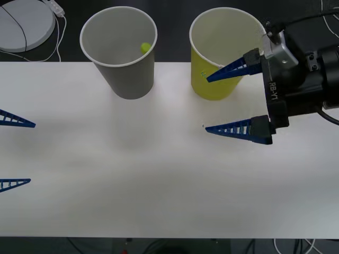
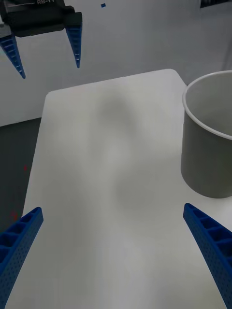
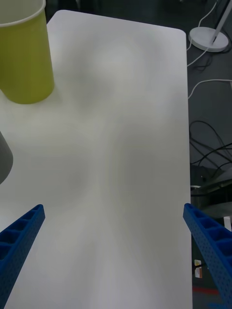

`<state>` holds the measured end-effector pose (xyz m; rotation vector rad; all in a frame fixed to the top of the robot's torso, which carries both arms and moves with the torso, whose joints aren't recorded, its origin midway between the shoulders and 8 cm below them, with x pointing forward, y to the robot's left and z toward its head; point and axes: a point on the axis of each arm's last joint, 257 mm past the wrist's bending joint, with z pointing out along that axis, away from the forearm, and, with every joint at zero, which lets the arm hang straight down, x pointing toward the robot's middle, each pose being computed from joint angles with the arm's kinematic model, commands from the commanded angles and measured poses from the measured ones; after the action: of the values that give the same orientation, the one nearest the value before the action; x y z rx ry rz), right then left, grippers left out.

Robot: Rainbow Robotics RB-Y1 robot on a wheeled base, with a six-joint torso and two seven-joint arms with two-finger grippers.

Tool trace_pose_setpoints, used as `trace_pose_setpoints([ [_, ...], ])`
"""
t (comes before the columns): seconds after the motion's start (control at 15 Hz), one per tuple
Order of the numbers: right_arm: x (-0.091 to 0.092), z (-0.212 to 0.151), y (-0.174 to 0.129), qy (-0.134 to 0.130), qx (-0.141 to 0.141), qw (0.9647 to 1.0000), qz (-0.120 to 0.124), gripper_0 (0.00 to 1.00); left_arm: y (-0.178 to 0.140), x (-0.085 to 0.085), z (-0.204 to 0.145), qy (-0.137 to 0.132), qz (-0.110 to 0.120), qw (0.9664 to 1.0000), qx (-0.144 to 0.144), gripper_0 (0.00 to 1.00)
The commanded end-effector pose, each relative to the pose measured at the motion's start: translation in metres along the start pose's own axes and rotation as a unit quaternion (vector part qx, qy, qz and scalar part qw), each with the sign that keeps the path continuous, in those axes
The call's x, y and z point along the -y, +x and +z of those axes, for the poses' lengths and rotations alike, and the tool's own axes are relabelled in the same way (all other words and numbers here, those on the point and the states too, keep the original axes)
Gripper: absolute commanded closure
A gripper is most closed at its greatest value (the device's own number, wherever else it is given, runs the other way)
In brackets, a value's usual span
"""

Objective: Put the can into the green bin and the plastic bottle into the gray bin

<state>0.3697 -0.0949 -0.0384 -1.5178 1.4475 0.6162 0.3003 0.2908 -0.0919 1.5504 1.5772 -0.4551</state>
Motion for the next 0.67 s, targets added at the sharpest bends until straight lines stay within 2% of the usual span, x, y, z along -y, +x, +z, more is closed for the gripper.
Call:
trace_pose_setpoints([
  [0.07,-0.016,-0.015,0.009,-0.009,0.007,0.9998,-0.016,0.00,0.000,0.000,0.000,0.000,0.000,1.0000,0.000,0.00],
  [0.4,-0.043,-0.038,0.024,-0.022,0.008,0.9984,-0.051,0.00,0.000,0.000,0.000,0.000,0.000,1.0000,0.000,0.00],
  [0.67,-0.063,-0.051,0.032,-0.022,0.006,0.9964,-0.082,0.00,0.000,0.000,0.000,0.000,0.000,1.0000,0.000,0.00],
])
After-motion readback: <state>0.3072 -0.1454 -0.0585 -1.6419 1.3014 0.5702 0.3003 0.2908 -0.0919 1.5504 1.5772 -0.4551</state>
